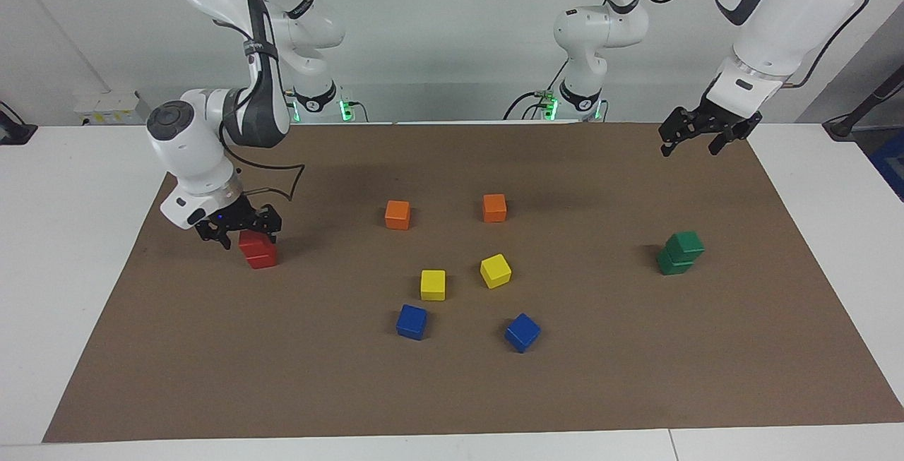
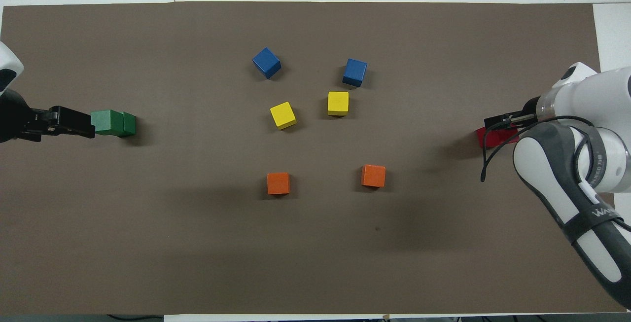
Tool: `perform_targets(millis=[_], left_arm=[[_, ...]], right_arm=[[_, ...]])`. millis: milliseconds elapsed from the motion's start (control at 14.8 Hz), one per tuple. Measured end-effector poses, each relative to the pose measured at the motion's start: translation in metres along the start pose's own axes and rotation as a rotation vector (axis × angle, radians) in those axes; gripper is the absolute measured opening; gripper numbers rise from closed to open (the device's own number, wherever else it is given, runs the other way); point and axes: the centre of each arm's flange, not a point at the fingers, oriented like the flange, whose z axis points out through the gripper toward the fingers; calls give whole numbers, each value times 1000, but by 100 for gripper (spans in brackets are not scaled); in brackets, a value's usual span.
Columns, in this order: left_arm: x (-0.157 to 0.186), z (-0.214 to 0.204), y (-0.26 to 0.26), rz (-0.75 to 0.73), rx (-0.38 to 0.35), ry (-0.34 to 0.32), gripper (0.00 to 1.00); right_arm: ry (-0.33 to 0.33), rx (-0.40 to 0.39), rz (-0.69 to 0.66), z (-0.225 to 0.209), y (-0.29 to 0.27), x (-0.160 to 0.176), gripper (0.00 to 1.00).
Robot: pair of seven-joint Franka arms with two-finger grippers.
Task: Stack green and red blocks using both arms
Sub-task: 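Open the right gripper and withdraw it from the red stack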
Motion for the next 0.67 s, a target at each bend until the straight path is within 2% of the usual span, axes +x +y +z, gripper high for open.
perform_targets(millis=[135,337,539,674], left_arm=[[0,0,0,0,0,0,100],[0,0,0,0,0,0,100],[0,0,0,0,0,0,100],[0,0,0,0,0,0,100]], right_arm=[[-1,2,-5,-61,-6,-5,100],[-41,8,1,-134,-5,-19,100],[-87,16,19,-163,4,-27,100],[-83,15,24,-175,6,-30,100]])
